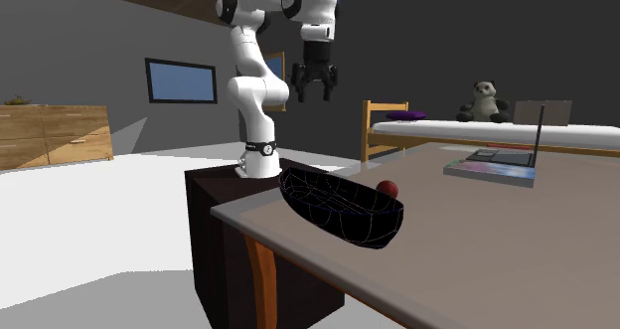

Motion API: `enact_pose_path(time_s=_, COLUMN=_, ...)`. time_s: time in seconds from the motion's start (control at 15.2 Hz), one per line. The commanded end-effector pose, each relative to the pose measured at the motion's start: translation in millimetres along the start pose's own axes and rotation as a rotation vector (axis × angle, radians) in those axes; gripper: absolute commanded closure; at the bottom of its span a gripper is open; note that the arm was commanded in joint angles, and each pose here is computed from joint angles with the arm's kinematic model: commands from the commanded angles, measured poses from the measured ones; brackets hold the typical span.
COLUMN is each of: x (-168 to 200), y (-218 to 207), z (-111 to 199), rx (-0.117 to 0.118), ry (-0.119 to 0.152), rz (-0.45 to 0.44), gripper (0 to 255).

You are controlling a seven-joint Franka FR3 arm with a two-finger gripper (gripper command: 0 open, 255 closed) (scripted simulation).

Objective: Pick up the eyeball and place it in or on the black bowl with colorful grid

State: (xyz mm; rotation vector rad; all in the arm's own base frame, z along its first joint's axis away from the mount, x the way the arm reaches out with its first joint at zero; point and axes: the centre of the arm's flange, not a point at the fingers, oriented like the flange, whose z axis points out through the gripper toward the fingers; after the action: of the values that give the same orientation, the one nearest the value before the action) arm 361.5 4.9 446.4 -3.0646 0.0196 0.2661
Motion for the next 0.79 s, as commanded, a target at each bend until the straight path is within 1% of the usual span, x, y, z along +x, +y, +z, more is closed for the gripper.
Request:
enact_pose_path(time_s=0.0, x=18.4, y=-3.8, z=16.2, rx=0.02, ry=0.011, rz=0.008, gripper=0)
enact_pose_path(time_s=0.73, x=119.7, y=-27.4, z=106.5, rx=0.128, ry=0.049, rz=0.043, gripper=0)
